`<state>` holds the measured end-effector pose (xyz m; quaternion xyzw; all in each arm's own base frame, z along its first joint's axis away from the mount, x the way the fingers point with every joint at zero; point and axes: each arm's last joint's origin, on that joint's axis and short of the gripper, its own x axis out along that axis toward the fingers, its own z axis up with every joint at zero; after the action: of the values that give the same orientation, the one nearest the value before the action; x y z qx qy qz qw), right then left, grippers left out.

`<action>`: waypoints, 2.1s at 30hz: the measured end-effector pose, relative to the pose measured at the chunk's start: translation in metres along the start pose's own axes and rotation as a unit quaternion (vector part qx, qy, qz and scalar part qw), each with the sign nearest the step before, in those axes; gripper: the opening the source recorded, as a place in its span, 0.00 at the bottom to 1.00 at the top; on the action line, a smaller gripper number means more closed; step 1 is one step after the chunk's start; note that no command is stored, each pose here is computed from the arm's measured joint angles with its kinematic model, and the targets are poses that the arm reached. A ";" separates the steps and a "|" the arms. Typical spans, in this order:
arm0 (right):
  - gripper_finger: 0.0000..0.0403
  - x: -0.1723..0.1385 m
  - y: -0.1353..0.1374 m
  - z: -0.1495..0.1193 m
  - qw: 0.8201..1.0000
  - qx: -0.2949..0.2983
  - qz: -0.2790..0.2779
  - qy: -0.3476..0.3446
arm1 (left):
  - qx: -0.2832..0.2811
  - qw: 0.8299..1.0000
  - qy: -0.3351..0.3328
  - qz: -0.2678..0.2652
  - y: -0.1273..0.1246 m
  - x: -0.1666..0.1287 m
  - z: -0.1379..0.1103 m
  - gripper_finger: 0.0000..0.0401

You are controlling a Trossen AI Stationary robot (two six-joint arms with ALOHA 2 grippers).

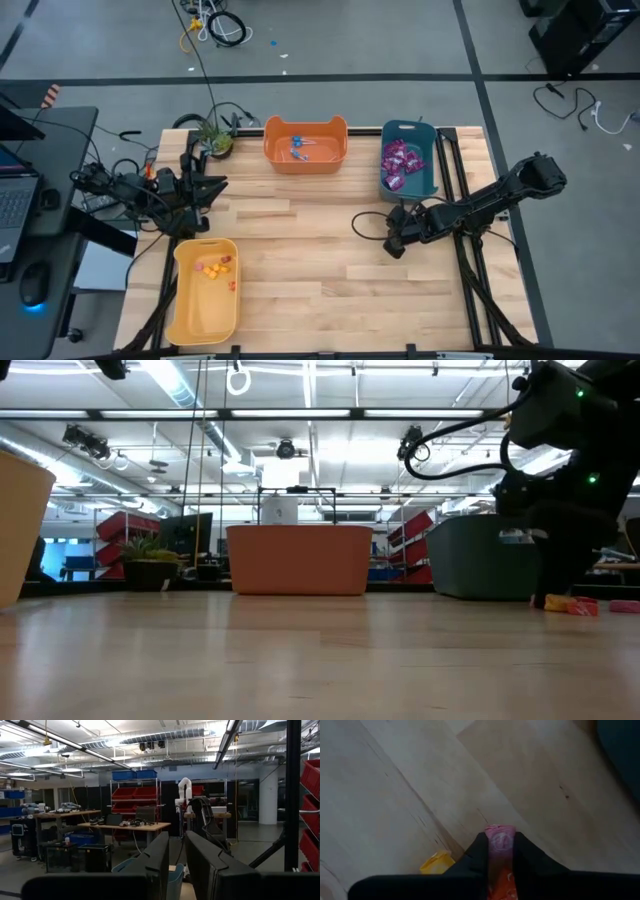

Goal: Sort candy
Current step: Put the left pink candy into the yellow bin

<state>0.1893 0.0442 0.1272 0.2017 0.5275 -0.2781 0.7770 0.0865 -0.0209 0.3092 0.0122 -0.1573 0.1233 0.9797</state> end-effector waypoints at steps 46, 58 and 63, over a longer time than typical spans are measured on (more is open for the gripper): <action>0.08 -0.059 0.163 0.139 0.784 -0.193 0.311 -0.502 | -0.104 0.988 -0.112 0.021 0.021 -0.016 0.035 0.17; 0.08 -0.032 0.223 0.200 0.745 -0.221 0.333 -0.534 | -0.140 0.982 -0.129 0.021 0.033 -0.031 0.039 0.17; 0.08 -0.014 0.241 0.224 0.732 -0.222 0.347 -0.543 | -0.135 0.983 -0.123 0.018 0.034 -0.033 0.038 0.17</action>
<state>0.4988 0.0957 0.2263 0.0072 -0.0439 0.0744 0.9962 0.0363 0.0021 0.3341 -0.1081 -0.2917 0.1165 0.9432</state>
